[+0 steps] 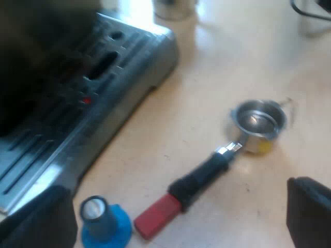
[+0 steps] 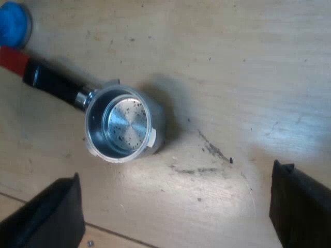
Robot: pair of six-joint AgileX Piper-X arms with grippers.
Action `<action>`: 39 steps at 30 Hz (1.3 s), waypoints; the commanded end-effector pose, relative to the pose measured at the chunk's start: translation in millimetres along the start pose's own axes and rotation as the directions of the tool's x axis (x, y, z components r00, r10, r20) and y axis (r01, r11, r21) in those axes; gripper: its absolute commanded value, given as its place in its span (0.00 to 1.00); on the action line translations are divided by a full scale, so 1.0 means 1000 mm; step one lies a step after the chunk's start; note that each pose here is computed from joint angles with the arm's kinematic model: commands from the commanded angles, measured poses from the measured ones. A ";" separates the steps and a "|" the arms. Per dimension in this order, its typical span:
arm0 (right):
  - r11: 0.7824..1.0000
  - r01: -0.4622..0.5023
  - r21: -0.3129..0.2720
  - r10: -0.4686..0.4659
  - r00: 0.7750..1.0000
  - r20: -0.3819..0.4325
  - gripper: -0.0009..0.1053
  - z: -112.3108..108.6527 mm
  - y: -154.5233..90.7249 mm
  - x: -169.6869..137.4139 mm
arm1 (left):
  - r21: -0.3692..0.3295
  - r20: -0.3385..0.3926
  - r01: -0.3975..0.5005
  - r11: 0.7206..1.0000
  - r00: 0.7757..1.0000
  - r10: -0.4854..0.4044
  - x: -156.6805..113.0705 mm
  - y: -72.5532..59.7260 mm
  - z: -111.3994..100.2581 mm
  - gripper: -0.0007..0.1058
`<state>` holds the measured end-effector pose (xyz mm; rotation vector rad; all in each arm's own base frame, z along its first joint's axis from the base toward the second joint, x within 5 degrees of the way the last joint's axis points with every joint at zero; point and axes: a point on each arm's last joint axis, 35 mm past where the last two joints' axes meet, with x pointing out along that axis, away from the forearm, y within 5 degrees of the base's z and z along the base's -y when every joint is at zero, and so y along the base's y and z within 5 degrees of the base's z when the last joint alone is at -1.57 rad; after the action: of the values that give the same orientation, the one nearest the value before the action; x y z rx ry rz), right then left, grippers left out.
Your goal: Put the handle in the coffee machine
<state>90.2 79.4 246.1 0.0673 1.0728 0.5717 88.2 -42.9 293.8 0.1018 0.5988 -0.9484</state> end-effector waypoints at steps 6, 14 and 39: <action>0.996 0.085 0.018 -0.085 0.996 0.009 0.72 0.022 0.036 0.004 | 0.086 -0.103 0.113 0.990 0.989 -0.104 0.021 0.004 0.001 0.79; 0.981 0.107 0.160 -0.104 0.994 -0.030 0.72 0.023 0.060 0.026 | 0.168 -0.228 0.182 0.969 0.963 -0.142 0.037 -0.001 -0.003 0.76; 0.929 0.286 0.234 -0.237 0.947 -0.217 0.72 0.030 0.076 0.106 | 0.237 -0.275 0.203 0.950 0.952 -0.134 0.040 -0.003 -0.005 0.76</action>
<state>121.3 198.2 197.7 0.0852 1.3097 0.1825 101.3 -72.1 267.0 0.4173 0.7288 -1.1893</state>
